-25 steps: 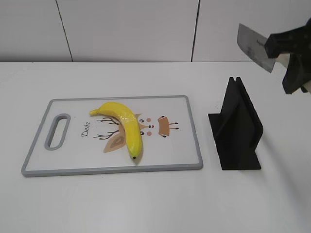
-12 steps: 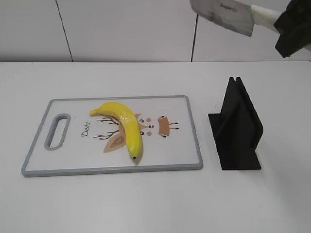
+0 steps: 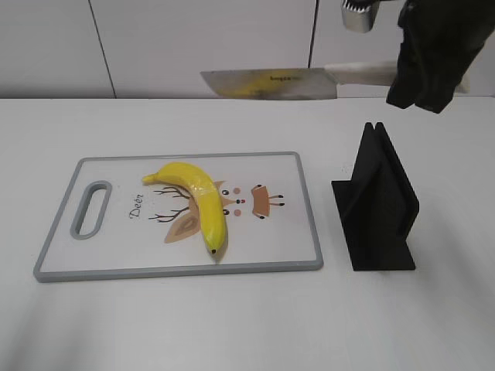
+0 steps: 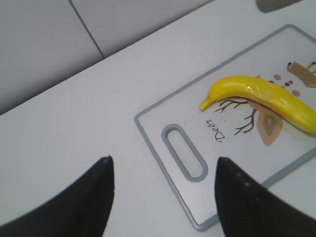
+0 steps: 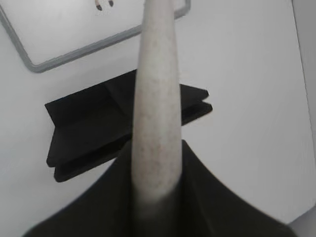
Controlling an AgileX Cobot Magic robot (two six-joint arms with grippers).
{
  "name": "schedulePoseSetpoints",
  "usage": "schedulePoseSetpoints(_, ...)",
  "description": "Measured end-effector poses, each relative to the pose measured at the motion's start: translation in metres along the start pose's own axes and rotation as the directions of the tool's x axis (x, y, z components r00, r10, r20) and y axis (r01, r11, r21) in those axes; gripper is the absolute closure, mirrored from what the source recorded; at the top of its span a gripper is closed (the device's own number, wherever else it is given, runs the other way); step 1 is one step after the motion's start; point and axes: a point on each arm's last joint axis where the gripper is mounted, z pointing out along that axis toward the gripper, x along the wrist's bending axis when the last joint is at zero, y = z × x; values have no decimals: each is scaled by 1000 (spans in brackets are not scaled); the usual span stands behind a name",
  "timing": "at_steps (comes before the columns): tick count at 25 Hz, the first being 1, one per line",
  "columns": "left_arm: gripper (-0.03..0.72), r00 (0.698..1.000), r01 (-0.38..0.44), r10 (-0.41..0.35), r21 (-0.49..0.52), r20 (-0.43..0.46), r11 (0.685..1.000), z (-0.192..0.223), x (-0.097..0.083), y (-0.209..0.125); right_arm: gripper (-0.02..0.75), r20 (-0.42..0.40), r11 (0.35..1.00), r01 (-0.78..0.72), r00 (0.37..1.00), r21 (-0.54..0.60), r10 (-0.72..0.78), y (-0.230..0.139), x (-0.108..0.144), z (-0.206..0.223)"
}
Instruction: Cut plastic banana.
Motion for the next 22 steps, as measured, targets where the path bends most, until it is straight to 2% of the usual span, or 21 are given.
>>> schedulePoseSetpoints(3, 85, 993, -82, 78, 35, 89, 996, 25, 9, 24, 568, -46, 994, 103, 994, -32, -104, 11, -4, 15)
schedulePoseSetpoints(6, 87, 961, -181, 166, 49, 223, 982, 54, 14, 47, 568, -83, 985, 156, 983, -76, -162, 24, -11, 27)
schedulePoseSetpoints(8, 89, 919, -256, 235, 26, 317, 966, 71, 15, 58, 568, -115, 978, 180, 975, -103, -191, 33, -16, 36)
schedulePoseSetpoints(9, 91, 886, -301, 279, 0, 370, 954, 81, 14, 63, 568, -133, 975, 184, 971, -126, -200, 37, -20, 41)
schedulePoseSetpoints(12, 96, 819, -378, 362, -54, 445, 924, 107, 16, 72, 568, -205, 959, 165, 955, -229, -213, 46, -29, 51)
schedulePoseSetpoints(14, 96, 783, -426, 410, -76, 468, 901, 125, 18, 76, 568, -248, 944, 141, 944, -299, -220, 48, -35, 58)
schedulePoseSetpoints(17, 97, 732, -487, 473, -109, 491, 866, 150, 18, 83, 568, -259, 936, 162, 933, -312, -248, 43, -44, 70)
schedulePoseSetpoints(22, 97, 649, -546, 539, -164, 538, 821, 182, 2, 100, 568, -261, 915, 241, 907, -324, -331, 40, -44, 84)
